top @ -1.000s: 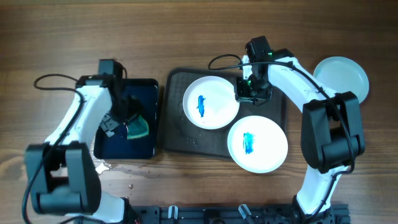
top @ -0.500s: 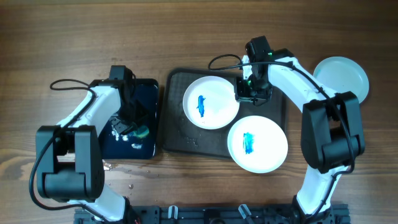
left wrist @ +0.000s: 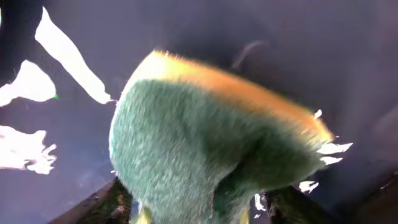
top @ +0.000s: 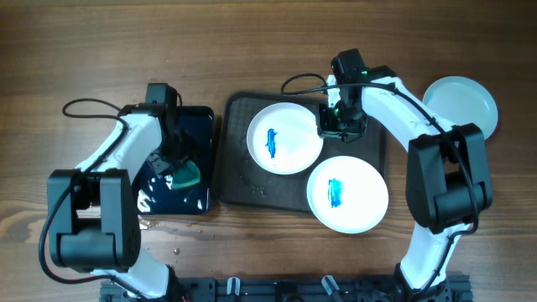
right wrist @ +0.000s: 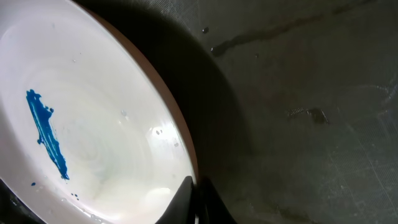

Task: Clean dirty plates on tray and stack at the side
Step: 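Grasp the sponge again with the left gripper and lift it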

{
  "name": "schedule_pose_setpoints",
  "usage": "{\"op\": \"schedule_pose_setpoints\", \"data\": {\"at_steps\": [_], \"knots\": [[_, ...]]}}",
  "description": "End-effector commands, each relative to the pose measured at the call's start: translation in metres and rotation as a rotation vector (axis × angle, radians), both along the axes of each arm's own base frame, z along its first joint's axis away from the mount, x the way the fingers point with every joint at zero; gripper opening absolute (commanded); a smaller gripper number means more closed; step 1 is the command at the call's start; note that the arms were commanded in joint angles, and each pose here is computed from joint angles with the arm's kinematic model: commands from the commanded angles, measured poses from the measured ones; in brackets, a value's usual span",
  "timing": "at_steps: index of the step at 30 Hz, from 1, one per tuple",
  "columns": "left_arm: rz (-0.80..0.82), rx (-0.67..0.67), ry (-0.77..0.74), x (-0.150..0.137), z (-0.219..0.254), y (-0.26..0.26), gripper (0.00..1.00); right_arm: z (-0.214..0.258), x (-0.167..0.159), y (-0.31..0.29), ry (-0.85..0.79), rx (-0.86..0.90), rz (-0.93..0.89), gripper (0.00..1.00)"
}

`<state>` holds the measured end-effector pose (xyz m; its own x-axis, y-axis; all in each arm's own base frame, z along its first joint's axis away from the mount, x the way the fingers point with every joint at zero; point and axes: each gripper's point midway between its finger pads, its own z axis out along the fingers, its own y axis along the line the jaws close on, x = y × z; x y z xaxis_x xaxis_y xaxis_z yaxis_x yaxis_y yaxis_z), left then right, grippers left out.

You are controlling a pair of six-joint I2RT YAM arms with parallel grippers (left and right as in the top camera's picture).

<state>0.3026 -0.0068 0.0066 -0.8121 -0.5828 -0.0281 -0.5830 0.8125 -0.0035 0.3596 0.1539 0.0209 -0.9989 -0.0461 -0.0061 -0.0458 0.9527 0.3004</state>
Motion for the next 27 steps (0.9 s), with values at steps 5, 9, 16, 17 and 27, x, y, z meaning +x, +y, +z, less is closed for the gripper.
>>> {"op": "schedule_pose_setpoints", "data": {"at_steps": [5, 9, 16, 17, 27], "knots": [[0.003, 0.047, -0.044, 0.014, 0.003, 0.01, 0.08, -0.003, -0.003, -0.001, 0.008, 0.007, 0.013, 0.05], [-0.026, 0.056, -0.071, 0.017, 0.016, 0.01, 0.04, -0.003, -0.005, -0.001, 0.018, 0.004, 0.012, 0.05], [-0.144, 0.318, -0.374, 0.024, 0.132, 0.019, 0.04, -0.003, -0.006, -0.002, 0.021, 0.004, 0.012, 0.05], [-0.154, 0.408, -0.402, 0.025, 0.144, 0.023, 0.04, -0.003, -0.006, -0.002, 0.021, 0.004, 0.012, 0.05], [-0.164, 0.775, -0.481, 0.026, 0.182, 0.029, 0.04, -0.003, -0.008, -0.002, 0.03, 0.005, 0.012, 0.05]]}}
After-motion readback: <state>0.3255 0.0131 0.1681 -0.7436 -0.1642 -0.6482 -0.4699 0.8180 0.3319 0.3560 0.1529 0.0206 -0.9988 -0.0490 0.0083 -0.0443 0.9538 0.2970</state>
